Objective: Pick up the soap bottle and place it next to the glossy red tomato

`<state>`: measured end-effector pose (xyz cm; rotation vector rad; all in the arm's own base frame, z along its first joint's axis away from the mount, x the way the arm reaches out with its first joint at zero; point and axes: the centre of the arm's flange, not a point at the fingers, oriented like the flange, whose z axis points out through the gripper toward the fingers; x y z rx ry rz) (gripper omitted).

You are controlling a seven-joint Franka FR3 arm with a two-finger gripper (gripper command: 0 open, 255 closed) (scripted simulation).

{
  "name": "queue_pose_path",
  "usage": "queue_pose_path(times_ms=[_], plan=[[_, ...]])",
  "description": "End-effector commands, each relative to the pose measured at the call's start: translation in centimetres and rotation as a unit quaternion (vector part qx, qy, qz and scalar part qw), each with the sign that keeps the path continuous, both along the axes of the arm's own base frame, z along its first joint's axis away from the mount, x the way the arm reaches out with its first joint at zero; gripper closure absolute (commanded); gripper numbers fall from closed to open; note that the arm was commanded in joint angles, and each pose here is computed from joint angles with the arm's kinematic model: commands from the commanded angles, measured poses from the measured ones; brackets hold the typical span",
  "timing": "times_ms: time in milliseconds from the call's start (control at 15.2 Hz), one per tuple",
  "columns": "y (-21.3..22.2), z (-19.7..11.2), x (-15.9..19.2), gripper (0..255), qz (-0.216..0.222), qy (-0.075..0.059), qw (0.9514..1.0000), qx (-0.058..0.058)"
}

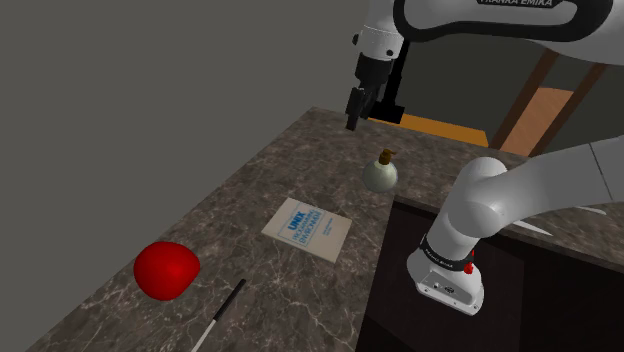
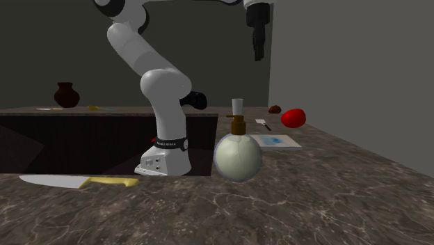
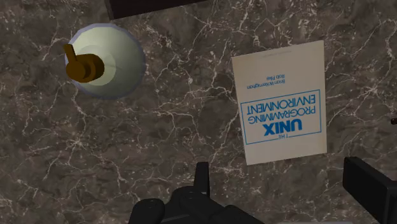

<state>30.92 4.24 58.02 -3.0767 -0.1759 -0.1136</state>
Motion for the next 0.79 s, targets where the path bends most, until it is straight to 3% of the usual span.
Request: queue_pose_path(times_ms=[0, 726], plan=[[0.0, 0.0, 0.0, 0, 0.0, 0.0, 1.0, 0.0], [-11.4, -8.5, -2.6, 0, 0.009, 0.0, 1.0, -0.003]])
